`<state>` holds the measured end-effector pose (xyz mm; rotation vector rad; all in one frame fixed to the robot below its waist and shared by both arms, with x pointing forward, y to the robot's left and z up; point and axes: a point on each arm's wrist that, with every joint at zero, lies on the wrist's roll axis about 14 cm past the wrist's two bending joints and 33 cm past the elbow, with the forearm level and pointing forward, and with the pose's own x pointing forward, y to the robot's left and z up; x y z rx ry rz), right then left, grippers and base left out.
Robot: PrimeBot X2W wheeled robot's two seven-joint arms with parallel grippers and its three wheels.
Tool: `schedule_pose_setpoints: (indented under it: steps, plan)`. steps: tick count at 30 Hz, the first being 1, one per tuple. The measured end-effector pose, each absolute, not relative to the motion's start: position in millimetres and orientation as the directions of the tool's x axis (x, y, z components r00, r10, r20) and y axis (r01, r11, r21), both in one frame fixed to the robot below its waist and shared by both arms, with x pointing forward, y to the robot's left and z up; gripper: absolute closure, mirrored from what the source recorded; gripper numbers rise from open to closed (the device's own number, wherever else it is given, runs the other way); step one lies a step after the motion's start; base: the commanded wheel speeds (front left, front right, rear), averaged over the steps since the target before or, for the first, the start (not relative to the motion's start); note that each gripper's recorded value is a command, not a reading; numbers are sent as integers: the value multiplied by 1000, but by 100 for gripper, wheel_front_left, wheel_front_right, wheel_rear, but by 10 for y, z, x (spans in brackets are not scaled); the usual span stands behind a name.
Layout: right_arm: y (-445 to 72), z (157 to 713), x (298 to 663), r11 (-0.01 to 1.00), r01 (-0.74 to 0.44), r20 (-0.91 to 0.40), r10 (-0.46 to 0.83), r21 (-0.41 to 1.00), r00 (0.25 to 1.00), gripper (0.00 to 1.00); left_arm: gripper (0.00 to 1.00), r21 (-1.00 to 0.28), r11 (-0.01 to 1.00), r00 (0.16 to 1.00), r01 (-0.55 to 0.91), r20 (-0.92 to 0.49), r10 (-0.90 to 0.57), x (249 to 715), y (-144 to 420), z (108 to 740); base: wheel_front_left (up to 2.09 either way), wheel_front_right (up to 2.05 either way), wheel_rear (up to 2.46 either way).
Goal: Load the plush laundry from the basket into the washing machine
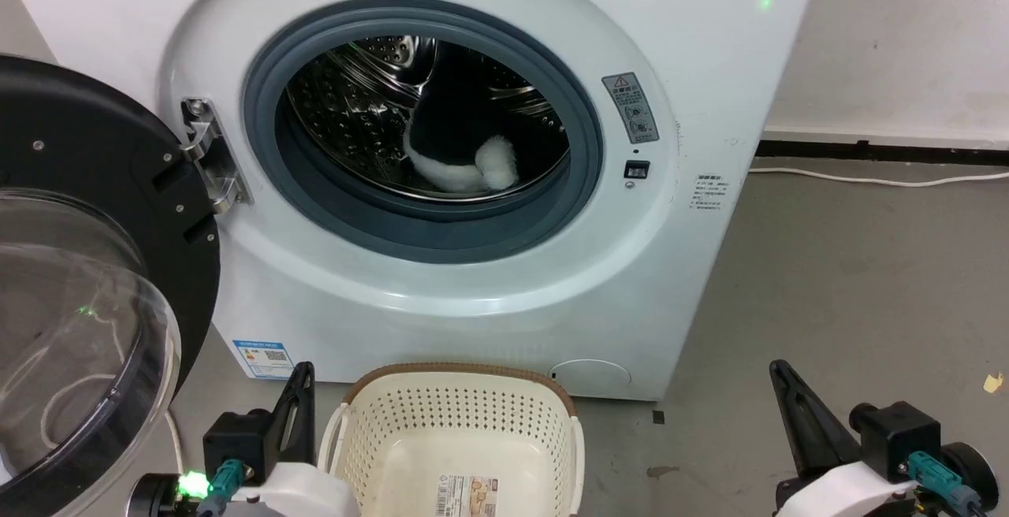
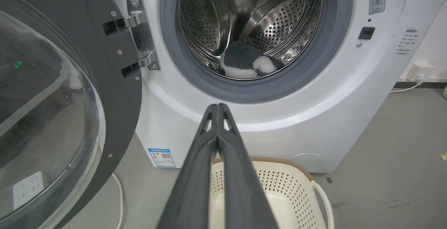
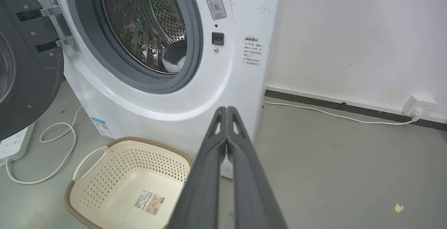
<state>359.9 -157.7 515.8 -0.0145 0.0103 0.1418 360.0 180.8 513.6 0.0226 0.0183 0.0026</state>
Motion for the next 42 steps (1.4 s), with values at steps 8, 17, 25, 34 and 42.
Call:
schedule_pose_setpoints:
  steps: [8,17,25,34,42]
  plan:
    - [-1586,5193,3645,990,-139,-13,138,-27,990,100,100,31,1000,1000,-1,-16,1,3646,1794,5176,0,0,0]
    - [-1603,5192,3670,990,-133,-27,132,-44,991,100,100,43,999,1000,0,-20,1,3685,1776,5203,0,0,0]
    - [-1603,5219,3688,990,-133,-22,132,-45,991,100,100,49,999,1000,-3,-20,4,3692,1784,5213,0,0,0]
    - [-1603,5219,3688,990,-133,-22,132,-45,991,100,100,49,999,1000,-2,-20,3,3692,1782,5213,0,0,0]
    - [-1601,5219,3688,990,-133,-22,132,-45,991,100,100,49,999,1000,-3,-20,4,3692,1783,5213,0,0,0]
